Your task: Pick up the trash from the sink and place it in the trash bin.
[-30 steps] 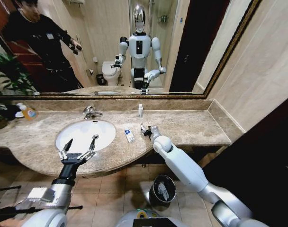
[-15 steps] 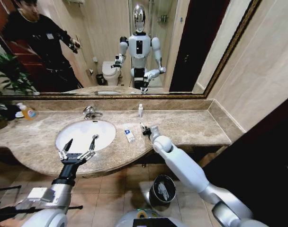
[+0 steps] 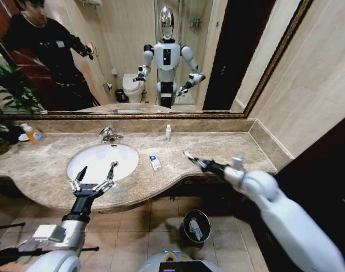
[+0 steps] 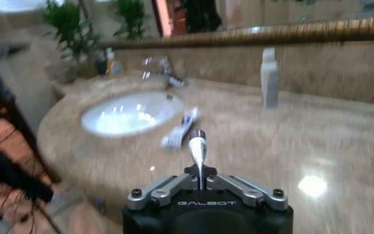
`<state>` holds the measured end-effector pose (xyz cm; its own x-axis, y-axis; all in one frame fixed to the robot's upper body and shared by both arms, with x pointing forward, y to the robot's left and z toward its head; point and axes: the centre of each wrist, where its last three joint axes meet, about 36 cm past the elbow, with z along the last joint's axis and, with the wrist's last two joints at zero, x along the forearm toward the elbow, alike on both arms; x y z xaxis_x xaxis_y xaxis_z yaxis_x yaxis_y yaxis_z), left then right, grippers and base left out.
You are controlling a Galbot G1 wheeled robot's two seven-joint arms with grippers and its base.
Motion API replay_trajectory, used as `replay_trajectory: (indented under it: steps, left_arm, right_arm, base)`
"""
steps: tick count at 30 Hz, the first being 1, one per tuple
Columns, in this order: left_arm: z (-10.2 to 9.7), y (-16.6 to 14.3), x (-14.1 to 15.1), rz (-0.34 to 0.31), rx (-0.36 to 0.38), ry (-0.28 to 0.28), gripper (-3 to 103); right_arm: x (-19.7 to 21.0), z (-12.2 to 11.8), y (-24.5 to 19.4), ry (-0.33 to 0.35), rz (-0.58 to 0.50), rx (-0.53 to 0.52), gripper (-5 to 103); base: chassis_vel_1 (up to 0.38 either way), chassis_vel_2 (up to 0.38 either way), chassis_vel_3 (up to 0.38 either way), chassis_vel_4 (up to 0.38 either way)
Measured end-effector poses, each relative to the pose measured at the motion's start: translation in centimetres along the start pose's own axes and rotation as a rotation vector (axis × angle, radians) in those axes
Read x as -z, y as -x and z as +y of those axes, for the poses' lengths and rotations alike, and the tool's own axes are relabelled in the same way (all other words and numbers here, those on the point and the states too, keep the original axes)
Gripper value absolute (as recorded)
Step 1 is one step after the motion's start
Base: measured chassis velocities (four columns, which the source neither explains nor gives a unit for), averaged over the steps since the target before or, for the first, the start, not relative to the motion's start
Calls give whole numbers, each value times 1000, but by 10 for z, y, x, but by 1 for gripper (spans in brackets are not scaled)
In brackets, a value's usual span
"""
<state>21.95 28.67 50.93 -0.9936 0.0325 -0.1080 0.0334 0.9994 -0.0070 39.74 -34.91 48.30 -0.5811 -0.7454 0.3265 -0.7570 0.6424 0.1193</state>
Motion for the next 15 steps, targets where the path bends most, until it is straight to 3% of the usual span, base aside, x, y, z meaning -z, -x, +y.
replay_trajectory:
  steps: [3,6,7,10,11,13,15]
  left_arm:
    - [0,0,0,0,0,0,100]
    - [0,0,0,0,0,0,100]
    - [0,0,0,0,0,0,100]
    - [0,0,0,0,0,0,100]
    - [0,0,0,0,0,0,100]
    - [0,0,0,0,0,0,100]
    - [0,0,0,0,0,0,100]
  right_arm:
    - [-32,-9,-3,8,22,-3,2]
    - [-132,-29,-2,56,131,17,2]
    - [-132,-29,-2,56,131,17,2]
    - [-222,-43,21,99,204,-81,2]
    - [-222,-43,21,99,204,-81,2]
    - [-272,-46,33,126,261,-176,2]
    - [-291,-44,37,136,285,-206,2]
  base:
    - [0,0,0,0]
    - [0,0,0,0]
    - [0,0,0,0]
    - [0,0,0,0]
    - [0,0,0,0]
    - [0,0,0,0]
    - [0,0,0,0]
